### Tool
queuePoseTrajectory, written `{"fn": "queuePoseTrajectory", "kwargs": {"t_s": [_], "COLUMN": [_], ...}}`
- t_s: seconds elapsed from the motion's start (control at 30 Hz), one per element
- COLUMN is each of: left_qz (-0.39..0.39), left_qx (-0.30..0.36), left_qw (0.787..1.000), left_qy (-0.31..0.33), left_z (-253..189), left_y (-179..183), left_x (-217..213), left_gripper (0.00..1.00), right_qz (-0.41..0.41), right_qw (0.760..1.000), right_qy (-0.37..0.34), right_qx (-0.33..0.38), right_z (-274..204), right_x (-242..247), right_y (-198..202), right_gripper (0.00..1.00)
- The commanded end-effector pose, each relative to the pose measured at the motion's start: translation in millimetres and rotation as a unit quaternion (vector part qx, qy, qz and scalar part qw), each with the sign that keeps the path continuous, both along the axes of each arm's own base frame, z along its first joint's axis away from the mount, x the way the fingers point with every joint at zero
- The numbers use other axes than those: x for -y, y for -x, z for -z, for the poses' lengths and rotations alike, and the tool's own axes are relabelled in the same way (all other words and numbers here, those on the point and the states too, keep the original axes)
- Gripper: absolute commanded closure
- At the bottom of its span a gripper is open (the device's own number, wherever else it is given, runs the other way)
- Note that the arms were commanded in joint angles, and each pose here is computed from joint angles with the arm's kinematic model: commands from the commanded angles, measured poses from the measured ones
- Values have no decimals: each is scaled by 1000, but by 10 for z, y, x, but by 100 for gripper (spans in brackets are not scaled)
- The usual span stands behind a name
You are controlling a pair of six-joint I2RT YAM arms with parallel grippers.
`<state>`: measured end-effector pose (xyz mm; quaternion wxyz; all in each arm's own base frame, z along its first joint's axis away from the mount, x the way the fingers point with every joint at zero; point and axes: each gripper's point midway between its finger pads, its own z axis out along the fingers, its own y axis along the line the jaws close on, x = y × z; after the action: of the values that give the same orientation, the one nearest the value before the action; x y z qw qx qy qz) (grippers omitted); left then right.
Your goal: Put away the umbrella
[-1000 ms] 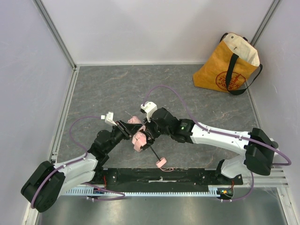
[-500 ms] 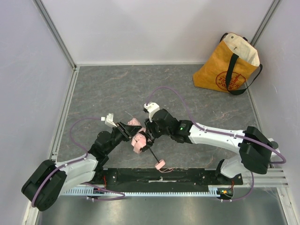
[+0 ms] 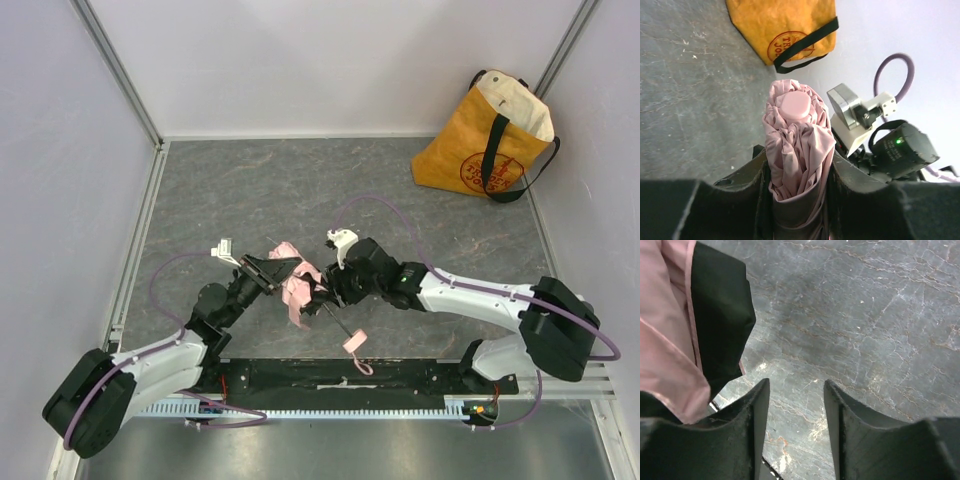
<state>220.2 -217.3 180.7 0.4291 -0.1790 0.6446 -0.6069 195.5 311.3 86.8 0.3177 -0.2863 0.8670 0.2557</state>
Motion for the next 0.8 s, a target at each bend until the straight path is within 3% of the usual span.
{"fn": "queuePoseTrajectory", "kwargs": {"t_s": [0.0,0.1,0.2,0.23,0.33,0.53,0.63,0.77], "left_qz": [-26,-39,-43,-48,-59,-57,-53,-43], "left_qx": [-69,-75,-93,-101,-119,-141,-149,-129], "left_qw": [994,993,992,992,990,986,985,988], "left_qy": [76,84,69,64,54,62,60,73], "left_z": [23,-28,-78,-71,-33,70,103,22], "left_y": [5,-41,-97,-115,-136,-118,-114,-97], "left_x": [-131,-157,-123,-128,-150,-151,-130,-115], "left_gripper": [98,98,98,98,98,98,98,98], "right_qz": [27,41,58,56,40,-69,-108,-87], "right_qw": [997,992,995,995,992,976,972,975], "right_qy": [-75,-116,-83,-81,-107,-198,-201,-186], "right_qx": [2,-16,6,20,47,57,63,81], "right_z": [-511,-709,-790,-861,-1137,-1645,-1658,-1616], "right_x": [-41,0,151,182,181,-83,-285,-491], "right_y": [-116,-191,-273,-282,-270,46,194,100], "right_gripper": [36,27,5,2,2,2,2,16]}}
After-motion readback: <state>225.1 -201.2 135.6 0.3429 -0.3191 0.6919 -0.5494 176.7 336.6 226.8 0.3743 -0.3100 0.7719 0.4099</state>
